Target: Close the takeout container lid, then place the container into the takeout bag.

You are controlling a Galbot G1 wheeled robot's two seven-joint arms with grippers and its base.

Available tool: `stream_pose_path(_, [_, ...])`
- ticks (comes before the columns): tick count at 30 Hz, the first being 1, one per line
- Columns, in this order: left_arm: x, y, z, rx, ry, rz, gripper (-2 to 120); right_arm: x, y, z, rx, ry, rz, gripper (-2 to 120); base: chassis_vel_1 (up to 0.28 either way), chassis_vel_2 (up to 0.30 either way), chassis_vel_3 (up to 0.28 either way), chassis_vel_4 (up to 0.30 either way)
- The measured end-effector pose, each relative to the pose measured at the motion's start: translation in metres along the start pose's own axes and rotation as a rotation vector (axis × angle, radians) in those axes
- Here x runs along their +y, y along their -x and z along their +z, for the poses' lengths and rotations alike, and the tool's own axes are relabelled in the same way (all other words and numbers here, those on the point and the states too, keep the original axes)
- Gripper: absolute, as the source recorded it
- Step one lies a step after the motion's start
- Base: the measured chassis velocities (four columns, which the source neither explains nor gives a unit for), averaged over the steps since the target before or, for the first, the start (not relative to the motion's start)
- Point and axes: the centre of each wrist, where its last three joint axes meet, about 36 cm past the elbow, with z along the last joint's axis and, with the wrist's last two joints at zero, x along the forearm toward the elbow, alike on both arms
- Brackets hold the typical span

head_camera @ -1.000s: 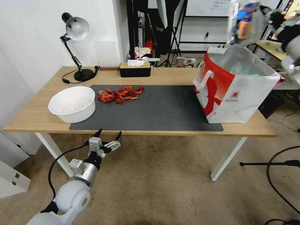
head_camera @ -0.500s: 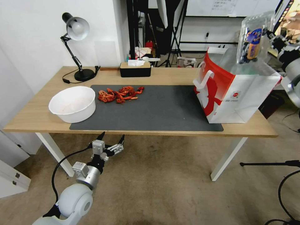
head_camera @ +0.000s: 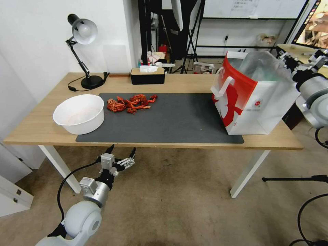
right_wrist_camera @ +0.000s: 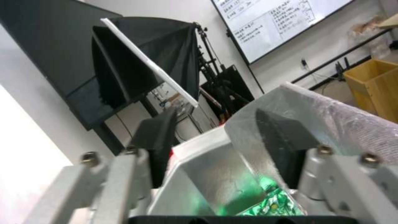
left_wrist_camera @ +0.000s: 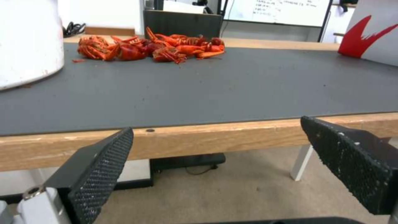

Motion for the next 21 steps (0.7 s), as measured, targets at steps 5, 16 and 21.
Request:
stream_pose_path(5, [0.002, 0.0, 0.0, -0.002, 0.002, -0.009, 100, 0.009, -0.004, 0.001, -0.009, -0.061, -0.049, 73, 0.0, 0.0, 0.0, 0.0])
stream_pose_path(16, [0.001, -0.003, 0.002, -0.009, 0.015, -0.037, 100, 0.057, -0.061, 0.035, -0.071, -0.391, -0.243, 109, 0.0, 0.0, 0.0, 0.0])
stream_pose_path(21, [-0.001, -0.005, 0.002, -0.01, 0.015, -0.053, 100, 0.063, -0.089, 0.054, -0.073, -0.475, -0.274, 113, 0.0, 0.0, 0.0, 0.0])
